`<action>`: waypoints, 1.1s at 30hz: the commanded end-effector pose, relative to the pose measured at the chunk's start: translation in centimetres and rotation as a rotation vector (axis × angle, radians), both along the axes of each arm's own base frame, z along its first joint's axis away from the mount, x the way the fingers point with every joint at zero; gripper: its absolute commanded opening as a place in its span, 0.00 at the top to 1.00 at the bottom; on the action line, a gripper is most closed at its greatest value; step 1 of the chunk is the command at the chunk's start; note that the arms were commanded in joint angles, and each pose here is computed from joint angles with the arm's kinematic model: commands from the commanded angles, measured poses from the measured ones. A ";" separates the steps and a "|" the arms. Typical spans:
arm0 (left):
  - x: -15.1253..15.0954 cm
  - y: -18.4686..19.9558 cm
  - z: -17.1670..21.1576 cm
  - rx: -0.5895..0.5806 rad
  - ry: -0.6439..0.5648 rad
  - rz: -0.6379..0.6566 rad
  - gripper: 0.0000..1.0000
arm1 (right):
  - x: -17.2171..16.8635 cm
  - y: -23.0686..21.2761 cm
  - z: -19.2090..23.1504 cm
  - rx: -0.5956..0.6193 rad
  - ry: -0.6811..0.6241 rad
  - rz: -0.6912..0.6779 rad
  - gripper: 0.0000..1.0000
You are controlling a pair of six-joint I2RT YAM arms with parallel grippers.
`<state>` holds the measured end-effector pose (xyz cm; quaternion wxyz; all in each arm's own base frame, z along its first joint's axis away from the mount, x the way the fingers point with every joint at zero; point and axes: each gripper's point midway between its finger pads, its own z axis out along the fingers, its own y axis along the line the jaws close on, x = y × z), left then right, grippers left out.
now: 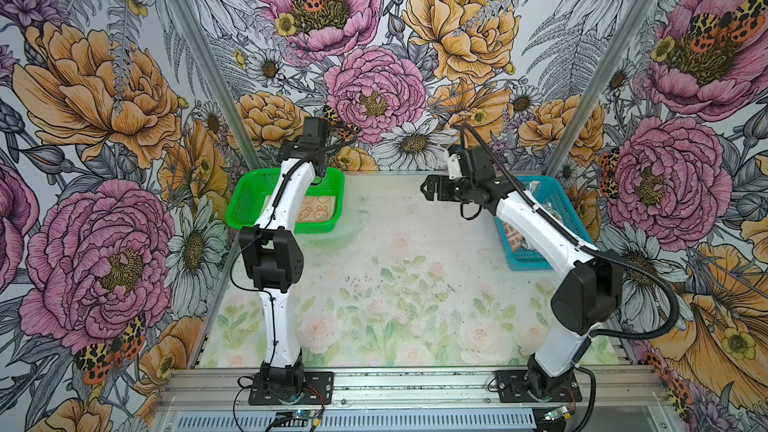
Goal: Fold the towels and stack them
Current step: 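Grasp a blue towel in the teal basket with right gripper while left arm withdraws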
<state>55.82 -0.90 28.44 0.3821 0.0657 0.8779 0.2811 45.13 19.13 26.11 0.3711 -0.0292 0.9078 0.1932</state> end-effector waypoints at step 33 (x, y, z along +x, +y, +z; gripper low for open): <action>-9.7 -42.5 -3.4 -0.178 -0.050 -0.761 0.01 | -2.2 -30.7 -18.8 -0.083 0.458 -0.765 0.35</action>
